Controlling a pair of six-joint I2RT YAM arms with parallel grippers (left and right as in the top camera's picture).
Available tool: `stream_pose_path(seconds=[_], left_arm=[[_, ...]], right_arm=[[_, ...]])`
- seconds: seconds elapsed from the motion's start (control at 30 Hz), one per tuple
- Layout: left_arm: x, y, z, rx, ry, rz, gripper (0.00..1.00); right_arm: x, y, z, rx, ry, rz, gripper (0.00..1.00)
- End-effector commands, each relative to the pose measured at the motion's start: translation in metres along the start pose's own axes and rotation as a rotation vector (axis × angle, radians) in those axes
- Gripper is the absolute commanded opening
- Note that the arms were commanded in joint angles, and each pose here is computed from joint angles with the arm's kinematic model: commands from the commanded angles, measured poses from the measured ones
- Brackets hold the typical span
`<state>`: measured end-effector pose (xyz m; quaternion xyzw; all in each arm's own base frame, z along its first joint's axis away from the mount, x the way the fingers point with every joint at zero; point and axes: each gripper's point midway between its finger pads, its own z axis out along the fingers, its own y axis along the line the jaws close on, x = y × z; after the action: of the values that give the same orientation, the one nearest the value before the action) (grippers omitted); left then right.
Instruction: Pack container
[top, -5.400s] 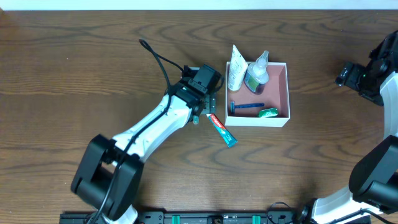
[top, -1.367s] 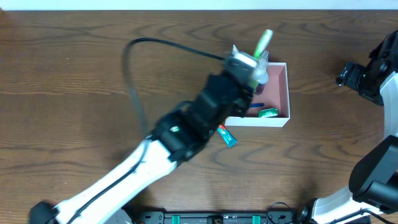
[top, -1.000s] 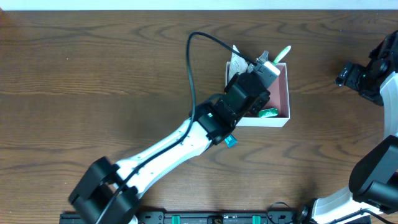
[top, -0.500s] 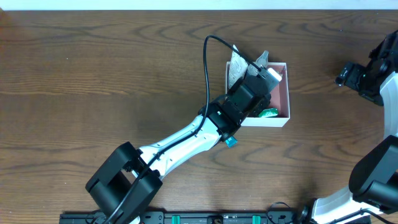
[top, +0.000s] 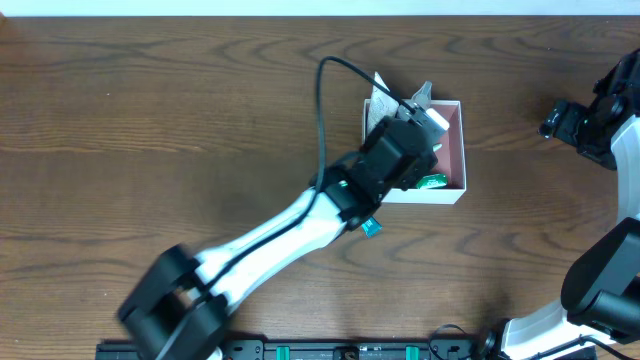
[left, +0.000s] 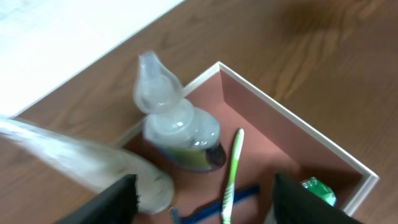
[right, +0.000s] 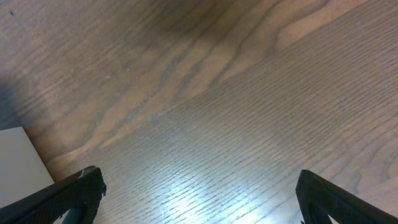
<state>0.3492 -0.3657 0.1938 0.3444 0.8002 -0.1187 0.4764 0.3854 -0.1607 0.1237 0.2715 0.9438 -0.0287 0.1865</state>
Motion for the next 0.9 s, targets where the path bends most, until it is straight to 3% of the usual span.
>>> stream_pose_path(seconds=[0.0, 0.07, 0.4, 0.53, 0.63, 0.7, 0.77, 0.87], left_arm=[[-0.045, 0.016, -0.063, -0.015, -0.108, -0.019, 0.8], [-0.044, 0.022, -0.095, -0.013, -0.086, -0.015, 0.98], [-0.017, 0.047, -0.206, -0.025, -0.014, -0.031, 0.98], [0.006, 0.086, -0.213, -0.224, 0.04, -0.35, 0.98], [0.046, 0.127, -0.219, -0.513, 0.076, -0.764, 0.98], [0.072, 0.13, -0.216, -0.598, 0.108, -1.016, 0.98], [0.083, 0.117, -0.201, -0.576, 0.175, -1.093, 0.98], [0.095, 0.104, -0.182, -0.545, 0.269, -1.091, 0.98]], right_arm=[[0.001, -0.003, 0.003, 0.008, 0.008, 0.014, 0.99], [0.001, -0.003, 0.003, 0.008, 0.008, 0.014, 0.99], [0.001, -0.003, 0.003, 0.008, 0.008, 0.014, 0.99], [0.001, -0.003, 0.003, 0.008, 0.008, 0.014, 0.99], [0.001, -0.003, 0.003, 0.008, 0.008, 0.014, 0.99], [0.001, -0.003, 0.003, 0.008, 0.008, 0.014, 0.99], [0.001, -0.003, 0.003, 0.008, 0.008, 0.014, 0.99], [0.001, -0.003, 0.003, 0.008, 0.008, 0.014, 0.99]])
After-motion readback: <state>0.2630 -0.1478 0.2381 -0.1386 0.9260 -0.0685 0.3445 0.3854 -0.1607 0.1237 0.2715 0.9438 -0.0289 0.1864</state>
